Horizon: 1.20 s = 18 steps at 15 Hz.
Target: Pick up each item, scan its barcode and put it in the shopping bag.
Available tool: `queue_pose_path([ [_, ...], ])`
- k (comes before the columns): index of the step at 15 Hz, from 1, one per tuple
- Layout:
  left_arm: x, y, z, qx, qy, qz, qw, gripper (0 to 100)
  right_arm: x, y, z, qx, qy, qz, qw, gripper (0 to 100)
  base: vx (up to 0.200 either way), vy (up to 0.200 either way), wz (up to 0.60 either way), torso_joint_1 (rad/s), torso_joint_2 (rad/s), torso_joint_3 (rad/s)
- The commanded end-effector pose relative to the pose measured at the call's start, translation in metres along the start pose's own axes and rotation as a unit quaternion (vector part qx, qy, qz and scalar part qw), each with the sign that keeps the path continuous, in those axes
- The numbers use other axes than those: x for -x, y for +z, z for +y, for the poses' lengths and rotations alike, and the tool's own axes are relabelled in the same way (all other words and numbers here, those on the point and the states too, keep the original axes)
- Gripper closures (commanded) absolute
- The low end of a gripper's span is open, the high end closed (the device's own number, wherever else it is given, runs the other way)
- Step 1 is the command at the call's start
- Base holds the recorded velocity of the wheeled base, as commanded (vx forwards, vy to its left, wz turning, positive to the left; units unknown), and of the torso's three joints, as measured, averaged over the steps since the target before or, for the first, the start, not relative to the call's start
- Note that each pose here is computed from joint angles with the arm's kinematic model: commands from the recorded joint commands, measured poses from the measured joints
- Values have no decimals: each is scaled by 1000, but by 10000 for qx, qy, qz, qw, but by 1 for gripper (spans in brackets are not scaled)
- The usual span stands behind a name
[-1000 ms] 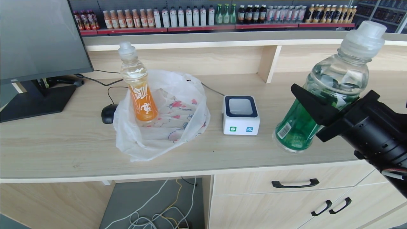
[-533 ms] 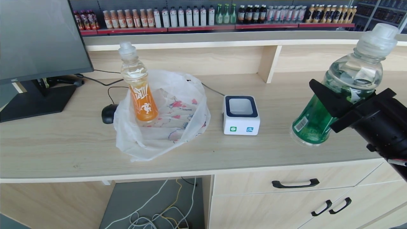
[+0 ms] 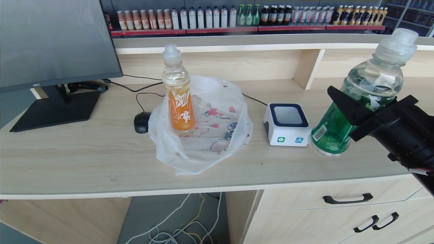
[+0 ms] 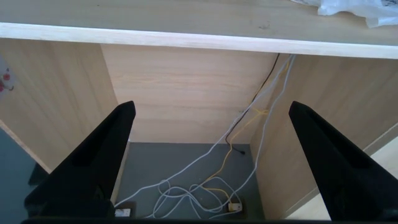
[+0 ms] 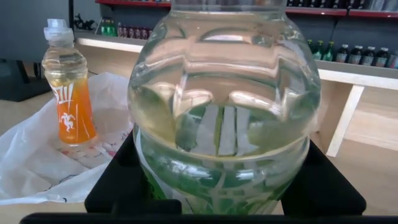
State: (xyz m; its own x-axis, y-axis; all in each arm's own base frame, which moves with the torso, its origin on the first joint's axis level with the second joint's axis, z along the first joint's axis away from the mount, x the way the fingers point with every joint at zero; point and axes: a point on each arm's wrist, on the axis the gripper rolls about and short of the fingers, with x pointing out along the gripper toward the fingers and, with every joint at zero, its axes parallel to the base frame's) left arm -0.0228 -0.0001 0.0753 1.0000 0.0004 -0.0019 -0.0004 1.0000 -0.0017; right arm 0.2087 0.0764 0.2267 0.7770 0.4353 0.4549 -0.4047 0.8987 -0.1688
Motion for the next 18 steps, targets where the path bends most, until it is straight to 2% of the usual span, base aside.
queue_pose_path([
  [1,0,0,0,-16,-10,-2,10000,0,-1,-1,0,-3,7,14,10000,100,0,200,0,7,7,2],
  [2,0,0,0,-16,-10,-10,10000,0,-1,-1,0,-2,6,6,10000,100,0,200,0,2,2,7],
  [10,0,0,0,-16,-10,-2,10000,0,-4,-1,-4,44,-73,-25,10000,100,0,0,0,0,0,0],
  [17,0,0,0,-16,-10,-2,10000,0,-38,-15,-10,-10,-109,-118,9999,100,0,0,0,0,0,0],
  [18,0,0,0,-9,-10,-2,10000,0,-52,-24,-9,-30,-70,-133,9999,100,0,0,0,0,0,0],
])
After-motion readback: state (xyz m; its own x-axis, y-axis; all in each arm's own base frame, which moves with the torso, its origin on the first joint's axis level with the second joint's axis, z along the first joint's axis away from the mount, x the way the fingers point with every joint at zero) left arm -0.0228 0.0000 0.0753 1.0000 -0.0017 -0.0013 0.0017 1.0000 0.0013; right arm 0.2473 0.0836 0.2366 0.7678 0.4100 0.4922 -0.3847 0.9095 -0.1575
